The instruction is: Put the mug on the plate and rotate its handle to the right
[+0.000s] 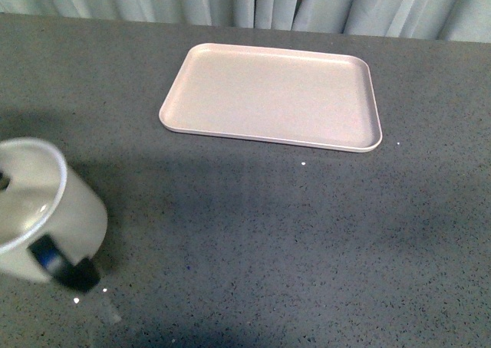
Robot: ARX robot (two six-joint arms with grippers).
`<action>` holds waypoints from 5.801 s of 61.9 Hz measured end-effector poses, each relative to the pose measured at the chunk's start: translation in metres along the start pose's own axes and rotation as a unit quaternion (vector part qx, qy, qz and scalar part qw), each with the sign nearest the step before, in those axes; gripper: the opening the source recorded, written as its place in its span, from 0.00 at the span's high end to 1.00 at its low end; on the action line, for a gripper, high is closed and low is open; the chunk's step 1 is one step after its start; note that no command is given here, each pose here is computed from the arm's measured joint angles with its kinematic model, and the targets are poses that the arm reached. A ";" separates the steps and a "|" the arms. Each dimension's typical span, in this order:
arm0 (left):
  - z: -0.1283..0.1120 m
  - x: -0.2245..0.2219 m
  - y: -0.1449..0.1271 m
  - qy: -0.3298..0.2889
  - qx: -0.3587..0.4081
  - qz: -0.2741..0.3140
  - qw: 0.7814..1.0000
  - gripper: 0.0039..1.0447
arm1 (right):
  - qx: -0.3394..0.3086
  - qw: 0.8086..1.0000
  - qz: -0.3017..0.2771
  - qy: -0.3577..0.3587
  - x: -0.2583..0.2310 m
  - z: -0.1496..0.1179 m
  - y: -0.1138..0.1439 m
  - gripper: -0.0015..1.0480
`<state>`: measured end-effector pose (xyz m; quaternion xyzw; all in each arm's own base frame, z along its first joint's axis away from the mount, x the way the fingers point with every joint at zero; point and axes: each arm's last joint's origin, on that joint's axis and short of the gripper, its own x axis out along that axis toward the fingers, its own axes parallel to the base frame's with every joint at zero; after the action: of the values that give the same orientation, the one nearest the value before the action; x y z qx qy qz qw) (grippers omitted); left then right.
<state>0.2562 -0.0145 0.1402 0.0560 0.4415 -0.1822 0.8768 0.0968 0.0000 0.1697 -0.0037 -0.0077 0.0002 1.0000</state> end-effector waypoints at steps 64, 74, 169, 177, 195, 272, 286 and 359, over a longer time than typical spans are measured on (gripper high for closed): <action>0.226 0.151 -0.084 0.046 0.059 -0.043 0.996 0.98 | 0.000 1.000 0.000 0.000 0.000 0.000 0.000 0.09; 0.220 0.161 -0.093 0.060 0.065 -0.049 0.995 0.98 | 0.000 1.000 0.000 0.000 0.000 0.000 0.000 0.09; 0.162 -0.014 -0.015 -0.412 -0.053 0.165 0.894 0.40 | 0.000 1.000 0.000 0.000 0.000 0.000 0.000 0.09; 0.096 -0.059 -0.010 -0.473 -0.060 0.185 0.859 0.62 | 0.000 1.000 0.000 0.000 0.000 0.000 0.000 0.09; 0.013 -0.060 -0.017 -0.438 -0.057 0.176 0.880 0.99 | 0.000 1.000 0.000 0.000 0.000 0.000 0.000 0.09; -0.084 -0.099 -0.037 -0.446 -0.057 0.180 0.875 0.99 | 0.000 1.000 0.000 0.000 0.000 0.000 0.000 0.09; -0.089 -0.103 -0.040 -0.448 -0.056 0.180 0.874 0.99 | 0.000 1.000 0.000 0.000 0.000 0.000 0.000 0.09; -0.107 -0.111 -0.047 -0.441 -0.058 0.180 0.878 0.44 | -0.002 0.945 0.146 0.294 0.013 0.016 -0.010 0.09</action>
<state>0.0979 -0.0002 0.1668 -0.0024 0.0016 -0.0011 1.0000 0.1097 -0.0099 0.1859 -0.0069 0.2876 0.1447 0.9467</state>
